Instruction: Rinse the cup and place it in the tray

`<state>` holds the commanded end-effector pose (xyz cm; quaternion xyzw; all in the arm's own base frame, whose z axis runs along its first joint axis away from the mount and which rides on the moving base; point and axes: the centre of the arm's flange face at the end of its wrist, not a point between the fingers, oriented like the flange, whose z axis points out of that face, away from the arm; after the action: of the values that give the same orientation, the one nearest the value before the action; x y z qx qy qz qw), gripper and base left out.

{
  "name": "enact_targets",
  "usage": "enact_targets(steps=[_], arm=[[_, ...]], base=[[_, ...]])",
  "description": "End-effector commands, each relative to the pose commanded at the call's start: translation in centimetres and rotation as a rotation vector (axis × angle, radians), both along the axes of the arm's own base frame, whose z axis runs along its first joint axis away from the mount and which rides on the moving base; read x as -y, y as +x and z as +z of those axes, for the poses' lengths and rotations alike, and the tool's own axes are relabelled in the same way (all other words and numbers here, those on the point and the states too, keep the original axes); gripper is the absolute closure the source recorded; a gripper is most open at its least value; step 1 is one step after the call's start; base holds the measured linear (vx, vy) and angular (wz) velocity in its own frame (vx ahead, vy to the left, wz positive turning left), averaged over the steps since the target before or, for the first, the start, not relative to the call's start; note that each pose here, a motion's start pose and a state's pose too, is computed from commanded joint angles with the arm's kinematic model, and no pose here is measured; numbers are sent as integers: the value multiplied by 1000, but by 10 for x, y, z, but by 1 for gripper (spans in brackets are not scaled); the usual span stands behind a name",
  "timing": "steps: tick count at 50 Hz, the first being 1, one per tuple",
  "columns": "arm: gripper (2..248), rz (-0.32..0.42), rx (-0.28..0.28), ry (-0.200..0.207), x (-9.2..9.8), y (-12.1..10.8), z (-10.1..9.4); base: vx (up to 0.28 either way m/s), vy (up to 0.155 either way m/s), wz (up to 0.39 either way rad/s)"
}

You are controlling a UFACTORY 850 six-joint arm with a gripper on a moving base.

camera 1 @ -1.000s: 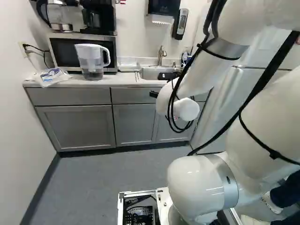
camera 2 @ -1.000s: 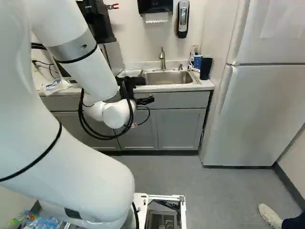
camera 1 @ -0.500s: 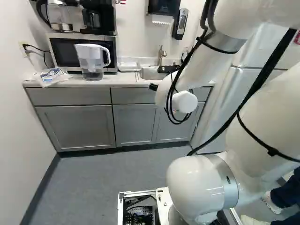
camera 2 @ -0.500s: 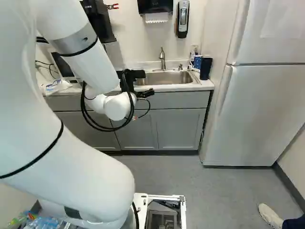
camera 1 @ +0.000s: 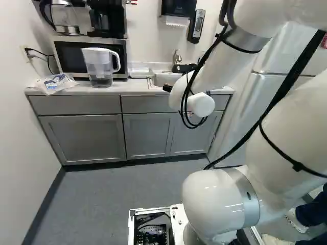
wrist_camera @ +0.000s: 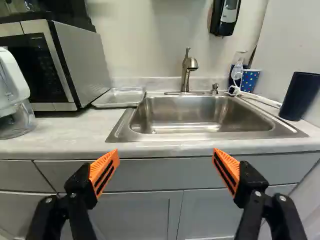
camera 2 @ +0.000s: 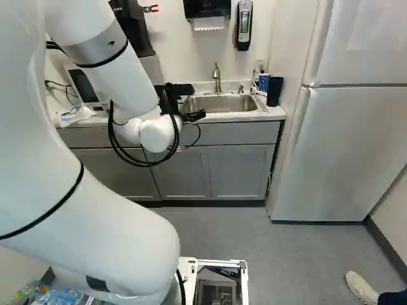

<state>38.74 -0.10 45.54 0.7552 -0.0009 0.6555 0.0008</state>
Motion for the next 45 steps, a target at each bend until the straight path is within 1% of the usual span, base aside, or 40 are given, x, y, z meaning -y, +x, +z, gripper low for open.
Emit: enact_targets(steps=[19, 45], arm=[[3, 0, 26, 0, 0, 8, 18], [3, 0, 37, 0, 0, 17, 41]], base=[[0, 0, 0], [0, 0, 0]])
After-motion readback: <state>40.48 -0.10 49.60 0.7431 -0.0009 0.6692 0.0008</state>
